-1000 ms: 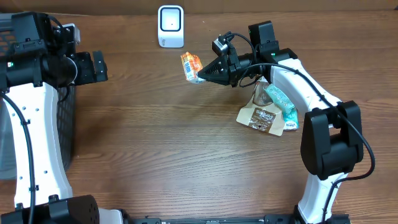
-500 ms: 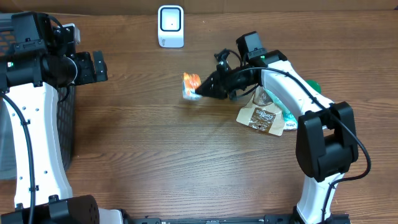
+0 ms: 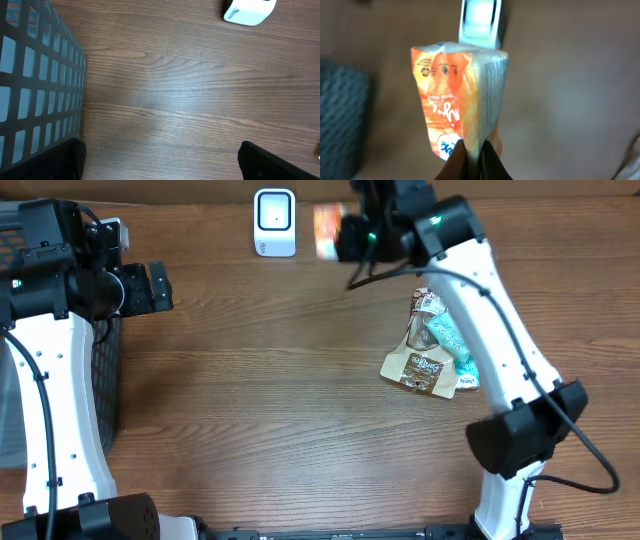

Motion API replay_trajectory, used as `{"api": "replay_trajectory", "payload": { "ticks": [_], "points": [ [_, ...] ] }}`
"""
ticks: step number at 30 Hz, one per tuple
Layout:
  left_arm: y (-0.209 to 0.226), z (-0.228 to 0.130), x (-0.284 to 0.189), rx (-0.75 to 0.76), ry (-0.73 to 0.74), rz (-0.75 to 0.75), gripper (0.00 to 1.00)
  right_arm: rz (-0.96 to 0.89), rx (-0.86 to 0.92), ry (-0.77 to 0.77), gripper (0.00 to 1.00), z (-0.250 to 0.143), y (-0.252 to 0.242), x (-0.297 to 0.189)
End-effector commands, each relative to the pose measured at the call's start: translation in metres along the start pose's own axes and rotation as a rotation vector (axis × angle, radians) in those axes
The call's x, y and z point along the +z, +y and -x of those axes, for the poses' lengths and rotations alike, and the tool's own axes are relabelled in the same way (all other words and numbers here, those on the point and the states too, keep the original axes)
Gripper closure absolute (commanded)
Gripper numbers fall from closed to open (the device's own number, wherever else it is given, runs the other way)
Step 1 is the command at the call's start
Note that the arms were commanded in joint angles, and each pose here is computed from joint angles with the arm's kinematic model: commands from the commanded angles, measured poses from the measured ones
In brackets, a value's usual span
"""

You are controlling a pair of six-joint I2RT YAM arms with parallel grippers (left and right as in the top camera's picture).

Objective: Scan the item barcode
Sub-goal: 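Hold the orange box's label in front of the white scanner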

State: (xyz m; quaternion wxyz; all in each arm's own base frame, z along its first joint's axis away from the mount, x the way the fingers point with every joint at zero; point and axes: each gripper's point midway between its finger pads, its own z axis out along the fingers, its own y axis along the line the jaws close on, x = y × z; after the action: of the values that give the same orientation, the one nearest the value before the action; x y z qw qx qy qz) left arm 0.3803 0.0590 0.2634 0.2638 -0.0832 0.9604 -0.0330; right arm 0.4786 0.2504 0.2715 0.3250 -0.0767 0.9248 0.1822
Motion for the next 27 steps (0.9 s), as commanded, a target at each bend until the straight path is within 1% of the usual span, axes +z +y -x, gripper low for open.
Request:
{"api": "replay_trajectory", "payload": {
  "ticks": [1, 4, 5, 8, 11, 14, 17, 21, 24, 27],
  "points": [
    [0.000, 0.007, -0.005, 0.020, -0.021, 0.003, 0.01, -0.348, -0.161, -0.237, 0.96, 0.042, -0.017, -0.010],
    [0.000, 0.007, -0.005, 0.020, -0.021, 0.003, 0.00, -0.418, -0.273, -0.384, 0.96, 0.072, -0.002, 0.004],
    [0.000, 0.007, -0.005, 0.020, -0.021, 0.003, 0.00, -0.418, -0.350, -0.419, 0.96, 0.081, 0.006, 0.014],
    [0.000, 0.007, -0.005, 0.020, -0.021, 0.003, 0.01, -0.455, -0.560, -0.487, 0.96, 0.099, 0.016, 0.044],
    [0.000, 0.007, -0.005, 0.020, -0.021, 0.003, 0.00, -0.509, -0.742, -0.519, 0.96, 0.104, 0.018, 0.078],
    [0.000, 0.007, -0.005, 0.020, -0.021, 0.003, 0.00, -0.544, -0.863, -0.518, 0.96, 0.098, 0.016, 0.115],
    [0.000, 0.007, -0.005, 0.020, -0.021, 0.003, 0.01, -0.522, -0.905, -0.526, 0.96, 0.090, 0.018, 0.140],
    [0.000, 0.007, -0.005, 0.020, -0.021, 0.003, 0.00, -0.473, -1.023, -0.473, 0.96, 0.067, 0.021, 0.178],
    [0.000, 0.007, -0.005, 0.020, -0.021, 0.003, 0.00, -0.474, -1.119, -0.428, 0.96, 0.052, 0.021, 0.197],
    [0.000, 0.007, -0.005, 0.020, -0.021, 0.003, 0.00, -0.472, -1.162, -0.419, 0.96, 0.046, 0.025, 0.203]
  ]
}}
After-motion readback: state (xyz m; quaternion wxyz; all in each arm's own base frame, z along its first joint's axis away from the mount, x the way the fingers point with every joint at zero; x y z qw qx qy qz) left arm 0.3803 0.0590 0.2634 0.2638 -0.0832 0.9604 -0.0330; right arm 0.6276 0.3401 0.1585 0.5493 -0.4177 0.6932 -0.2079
